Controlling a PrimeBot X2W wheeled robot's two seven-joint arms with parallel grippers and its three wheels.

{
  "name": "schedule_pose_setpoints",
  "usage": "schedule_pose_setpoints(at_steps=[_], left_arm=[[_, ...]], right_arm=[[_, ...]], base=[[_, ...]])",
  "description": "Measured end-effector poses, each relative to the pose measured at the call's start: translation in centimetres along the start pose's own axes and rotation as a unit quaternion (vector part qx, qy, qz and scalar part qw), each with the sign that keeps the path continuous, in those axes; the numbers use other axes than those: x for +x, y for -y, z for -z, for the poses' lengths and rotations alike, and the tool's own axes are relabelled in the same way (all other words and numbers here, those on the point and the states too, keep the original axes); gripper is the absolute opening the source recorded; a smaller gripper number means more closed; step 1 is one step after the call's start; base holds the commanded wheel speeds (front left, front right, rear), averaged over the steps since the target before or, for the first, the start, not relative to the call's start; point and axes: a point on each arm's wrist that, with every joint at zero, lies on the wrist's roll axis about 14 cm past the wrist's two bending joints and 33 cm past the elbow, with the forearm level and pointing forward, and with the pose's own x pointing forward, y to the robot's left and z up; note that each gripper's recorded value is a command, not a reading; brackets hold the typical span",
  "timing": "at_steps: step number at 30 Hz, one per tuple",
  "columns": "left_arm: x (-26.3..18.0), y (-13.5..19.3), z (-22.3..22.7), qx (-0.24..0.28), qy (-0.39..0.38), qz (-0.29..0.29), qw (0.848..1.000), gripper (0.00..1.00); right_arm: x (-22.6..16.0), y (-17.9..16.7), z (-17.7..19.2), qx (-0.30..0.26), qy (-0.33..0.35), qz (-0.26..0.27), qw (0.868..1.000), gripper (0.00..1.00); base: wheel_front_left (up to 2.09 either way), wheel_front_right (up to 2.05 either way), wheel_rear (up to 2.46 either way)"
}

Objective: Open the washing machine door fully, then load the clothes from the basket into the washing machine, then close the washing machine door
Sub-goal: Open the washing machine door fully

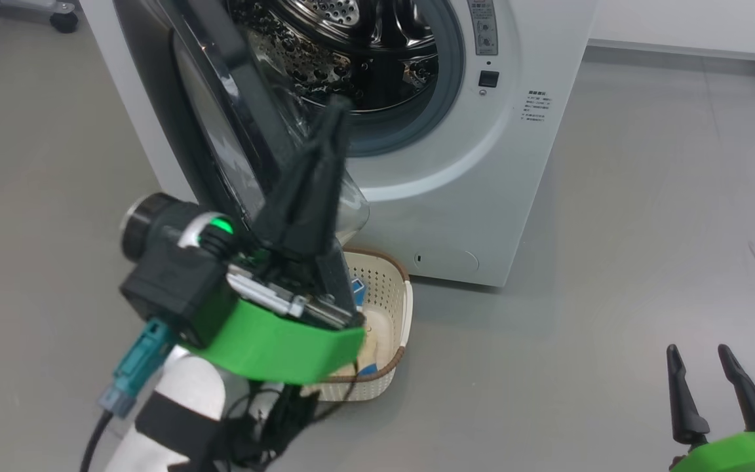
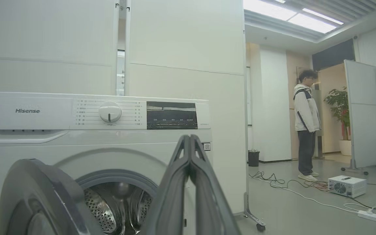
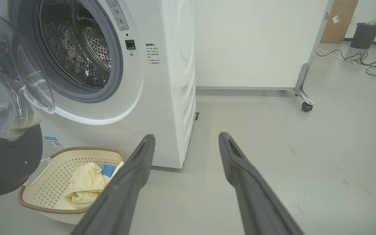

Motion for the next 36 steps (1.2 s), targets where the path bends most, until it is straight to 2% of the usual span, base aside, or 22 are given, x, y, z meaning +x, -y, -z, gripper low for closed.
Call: schedule_pose_setpoints(at_steps=[5, 8, 15, 19, 24, 36], left_arm=[[0.0, 5.3, -0.5, -0.086, -0.005, 0.064, 0.994, 0.00], [-0.6, 8.2, 0.5, -0.133, -0.035, 0.095, 0.986, 0.00], [-2.3, 10.9, 4.6, -0.194, -0.119, 0.102, 0.968, 0.00], [-3.6, 10.7, 8.2, -0.207, -0.175, 0.071, 0.960, 0.00], [-4.6, 8.5, 11.8, -0.197, -0.221, 0.017, 0.955, 0.00], [-6.2, 3.9, 15.9, -0.177, -0.262, -0.071, 0.946, 0.00]], right_arm=[[-0.2, 0.2, 0.3, 0.001, -0.006, 0.003, 1.000, 1.00], [-0.2, 0.2, 0.4, 0.001, -0.009, 0.003, 1.000, 1.00], [-0.3, 0.1, 0.6, 0.002, -0.012, 0.003, 1.000, 1.00], [-0.3, -0.1, 0.7, 0.007, -0.015, 0.000, 1.000, 1.00], [-0.5, -0.3, 0.8, 0.008, -0.017, -0.003, 1.000, 1.00], [-0.6, -0.5, 0.9, 0.016, -0.021, -0.005, 1.000, 1.00]], base=[[0.00, 0.00, 0.00], [0.00, 0.00, 0.00], [0.00, 0.00, 0.00], [0.00, 0.00, 0.00], [0.00, 0.00, 0.00], [0.00, 0.00, 0.00]])
